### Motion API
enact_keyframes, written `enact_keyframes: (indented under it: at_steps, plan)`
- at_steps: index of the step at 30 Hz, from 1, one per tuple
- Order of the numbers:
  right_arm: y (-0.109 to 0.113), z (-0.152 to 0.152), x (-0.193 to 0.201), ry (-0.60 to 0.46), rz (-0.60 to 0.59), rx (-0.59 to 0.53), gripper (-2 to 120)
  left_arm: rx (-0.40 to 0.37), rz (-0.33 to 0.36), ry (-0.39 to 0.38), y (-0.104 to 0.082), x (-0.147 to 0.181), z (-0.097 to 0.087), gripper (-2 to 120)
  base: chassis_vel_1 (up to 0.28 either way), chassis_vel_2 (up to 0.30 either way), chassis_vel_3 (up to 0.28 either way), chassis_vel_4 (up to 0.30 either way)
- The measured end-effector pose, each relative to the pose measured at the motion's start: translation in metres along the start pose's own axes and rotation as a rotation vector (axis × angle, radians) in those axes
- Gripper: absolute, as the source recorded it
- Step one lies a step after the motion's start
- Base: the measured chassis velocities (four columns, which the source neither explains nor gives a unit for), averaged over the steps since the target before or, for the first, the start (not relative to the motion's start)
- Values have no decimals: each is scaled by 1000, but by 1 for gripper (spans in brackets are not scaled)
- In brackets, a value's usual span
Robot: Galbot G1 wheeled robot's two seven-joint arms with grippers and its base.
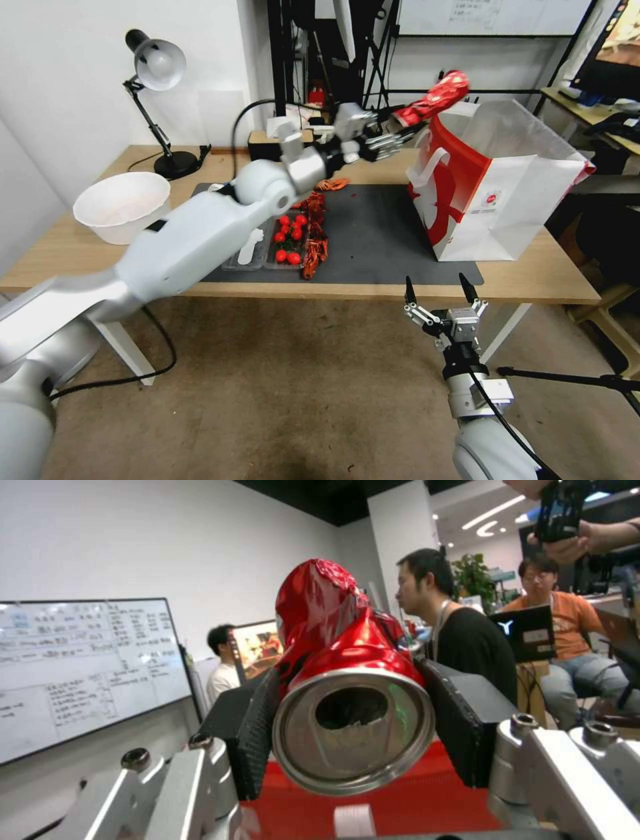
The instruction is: Pick up the trash from the table and place it into the takeout bag.
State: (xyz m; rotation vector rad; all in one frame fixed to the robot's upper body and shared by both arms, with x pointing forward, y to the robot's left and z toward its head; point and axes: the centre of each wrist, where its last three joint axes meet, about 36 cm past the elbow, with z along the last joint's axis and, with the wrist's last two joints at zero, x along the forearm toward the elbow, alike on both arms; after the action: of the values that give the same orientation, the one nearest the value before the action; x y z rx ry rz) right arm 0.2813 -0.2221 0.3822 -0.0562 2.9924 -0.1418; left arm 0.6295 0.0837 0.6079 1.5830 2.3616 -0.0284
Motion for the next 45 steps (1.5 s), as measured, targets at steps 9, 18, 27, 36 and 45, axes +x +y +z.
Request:
enact_keyframes:
  at_steps: [9, 18, 27, 36, 45]
  plan:
    - [0, 1, -3, -4, 3, 0, 99, 27, 30, 26, 0, -59, 14, 51, 0, 0, 0, 0]
    - [1, 2, -3, -2, 11, -7, 99, 32, 83, 32, -15, -99, 18, 51, 0, 0, 0, 0]
    - [0, 1, -3, -7, 19, -9, 99, 30, 101, 48, -19, -118, 31, 51, 0, 0, 0, 0]
    - [1, 0, -2, -10, 23, -14, 99, 15, 106, 51, -14, -130, 33, 51, 0, 0, 0, 0]
    - [1, 0, -2, -10, 25, -17, 99, 29, 104, 46, -18, -132, 36, 87, 0, 0, 0, 0]
